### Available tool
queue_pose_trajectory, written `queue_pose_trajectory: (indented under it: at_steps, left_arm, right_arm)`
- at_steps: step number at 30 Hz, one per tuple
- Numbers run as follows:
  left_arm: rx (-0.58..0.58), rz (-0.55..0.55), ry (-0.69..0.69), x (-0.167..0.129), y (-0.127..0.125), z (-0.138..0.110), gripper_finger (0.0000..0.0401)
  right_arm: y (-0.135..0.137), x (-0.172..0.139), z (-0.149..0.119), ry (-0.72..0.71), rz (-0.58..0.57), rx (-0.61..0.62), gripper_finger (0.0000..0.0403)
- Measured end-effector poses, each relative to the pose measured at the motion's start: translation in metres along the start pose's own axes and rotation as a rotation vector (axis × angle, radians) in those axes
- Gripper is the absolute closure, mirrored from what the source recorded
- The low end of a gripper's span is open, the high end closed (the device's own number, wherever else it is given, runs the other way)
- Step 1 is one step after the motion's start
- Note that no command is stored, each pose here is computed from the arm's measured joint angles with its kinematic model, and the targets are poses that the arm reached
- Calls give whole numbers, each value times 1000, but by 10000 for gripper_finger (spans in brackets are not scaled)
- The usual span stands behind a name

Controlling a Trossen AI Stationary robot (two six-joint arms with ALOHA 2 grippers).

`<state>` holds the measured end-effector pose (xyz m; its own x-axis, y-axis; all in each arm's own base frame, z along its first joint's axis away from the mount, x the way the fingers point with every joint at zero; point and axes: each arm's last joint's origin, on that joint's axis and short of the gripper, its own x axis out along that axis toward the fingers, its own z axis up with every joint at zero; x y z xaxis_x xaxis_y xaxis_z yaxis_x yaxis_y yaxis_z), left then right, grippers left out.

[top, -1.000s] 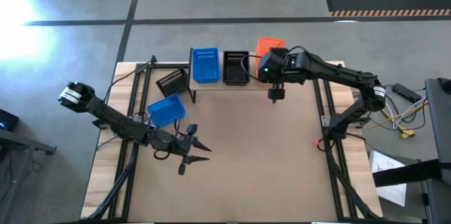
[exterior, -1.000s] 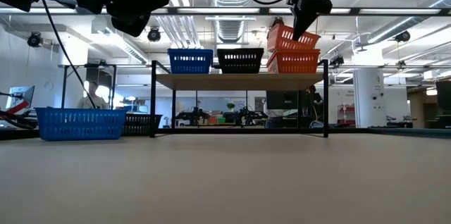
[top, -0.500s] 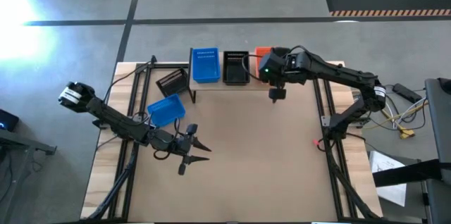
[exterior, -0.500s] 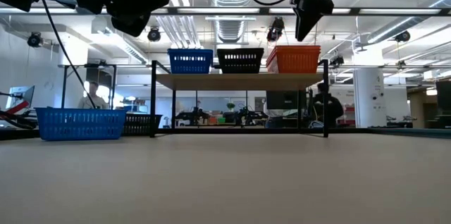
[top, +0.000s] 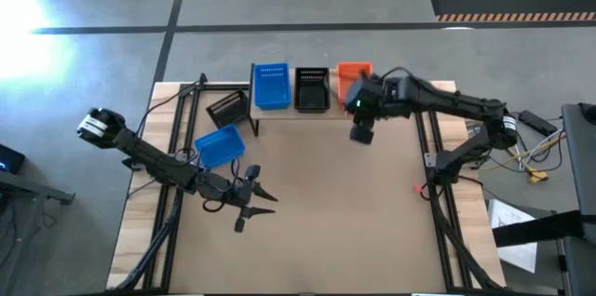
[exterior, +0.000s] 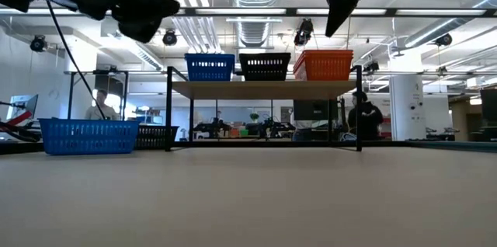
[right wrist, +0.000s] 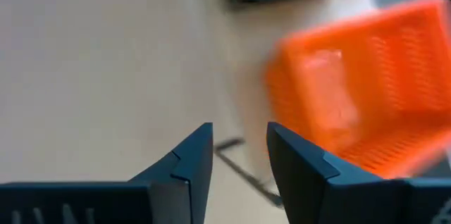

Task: Stack baskets on shelf by color
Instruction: Stack the blue basket on the blue basket on the shelf

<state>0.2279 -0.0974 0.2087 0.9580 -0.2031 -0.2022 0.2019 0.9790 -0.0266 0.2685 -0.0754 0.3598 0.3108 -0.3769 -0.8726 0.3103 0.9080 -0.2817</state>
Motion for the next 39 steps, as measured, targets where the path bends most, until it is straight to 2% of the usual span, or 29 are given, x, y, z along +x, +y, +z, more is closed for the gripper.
queue_pose_trajectory:
  at_steps: [4,8,15,18,23,26,32,36,39]
  left_arm:
    - [21,1,70,-8,-4,0,271]
    - [19,99,203,-25,-6,5,271]
    - [-123,283,481,-63,7,32,271]
    - [-166,381,612,-76,21,46,271]
    - [-323,501,892,-81,52,59,271]
    - [-382,566,1059,-74,75,52,271]
    - [-451,682,1477,-58,120,14,271]
    - [-389,811,1672,-49,142,-14,271]
    - [-384,810,1759,-41,147,-29,271]
  right_arm:
    - [40,9,-6,-70,58,-72,285]
    - [94,31,-17,-221,139,-121,300]
    - [198,88,-63,-590,356,-157,314]
    - [230,104,-84,-760,416,-131,314]
    - [269,123,-109,-970,368,-1,316]
    - [289,138,-117,-1022,318,39,316]
    - [326,165,-112,-1020,318,56,315]
    - [348,177,-100,-1042,294,17,320]
    - [360,177,-89,-1072,268,-26,324]
